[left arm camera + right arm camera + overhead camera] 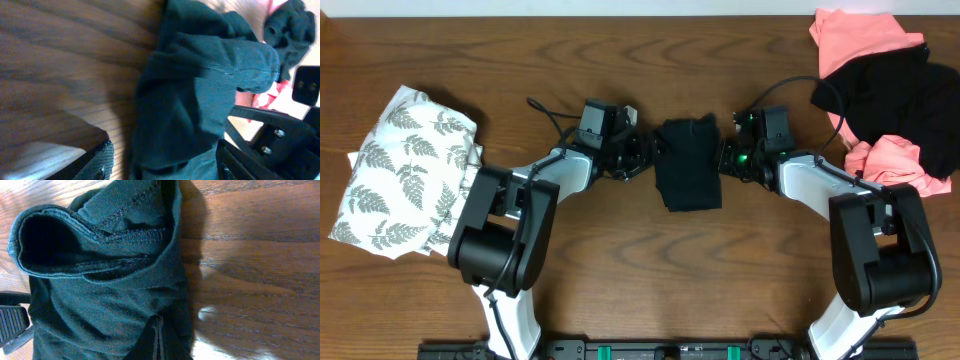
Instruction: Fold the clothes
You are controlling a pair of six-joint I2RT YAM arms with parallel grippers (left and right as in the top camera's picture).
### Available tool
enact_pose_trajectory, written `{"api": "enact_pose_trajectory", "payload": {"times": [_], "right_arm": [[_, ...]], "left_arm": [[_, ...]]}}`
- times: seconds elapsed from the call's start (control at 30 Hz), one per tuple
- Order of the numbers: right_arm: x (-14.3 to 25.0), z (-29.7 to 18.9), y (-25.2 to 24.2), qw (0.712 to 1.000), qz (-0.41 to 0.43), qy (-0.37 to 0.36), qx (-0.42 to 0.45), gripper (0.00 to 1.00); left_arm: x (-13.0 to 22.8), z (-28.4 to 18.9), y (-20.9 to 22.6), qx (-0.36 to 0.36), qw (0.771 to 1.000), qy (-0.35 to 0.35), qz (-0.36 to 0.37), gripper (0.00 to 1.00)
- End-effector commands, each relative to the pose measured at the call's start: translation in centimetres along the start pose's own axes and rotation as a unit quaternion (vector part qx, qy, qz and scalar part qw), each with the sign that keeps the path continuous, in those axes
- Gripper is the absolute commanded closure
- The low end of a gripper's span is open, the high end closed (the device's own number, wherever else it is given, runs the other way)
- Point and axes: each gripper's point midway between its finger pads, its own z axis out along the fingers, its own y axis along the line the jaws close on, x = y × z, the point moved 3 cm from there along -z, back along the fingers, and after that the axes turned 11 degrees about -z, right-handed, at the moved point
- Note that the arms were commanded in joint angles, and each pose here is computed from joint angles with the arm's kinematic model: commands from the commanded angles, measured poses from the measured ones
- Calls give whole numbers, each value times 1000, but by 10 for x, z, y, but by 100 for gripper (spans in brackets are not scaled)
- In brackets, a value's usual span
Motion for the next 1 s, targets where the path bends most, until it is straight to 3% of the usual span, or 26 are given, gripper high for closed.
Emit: {"api": "enact_pose_trajectory", "payload": {"times": [0.0,0.13,0.47,0.63,0.8,0.87,0.97], "right_arm": [[8,7,-4,1000,7,16,4,99],[9,7,-4,1000,7,17,5,99],[9,7,-4,1000,6,19,5,99],[10,7,-3,1000,6,20,2,99],[9,6,0,1000,-9,19,-12,99],[6,1,3,999,-23,16,-25,99],[-4,-15,-1,999,-24,2,-24,96]], "left_arm": [[14,17,23,-14,999,34,-26,33],[23,20,21,-13,997,51,-63,33],[38,32,12,-8,997,66,-35,40],[37,33,14,-14,998,60,-35,59],[35,33,10,-4,998,56,-1,87],[32,30,6,4,999,52,12,94],[24,18,-7,21,999,37,31,94]]}}
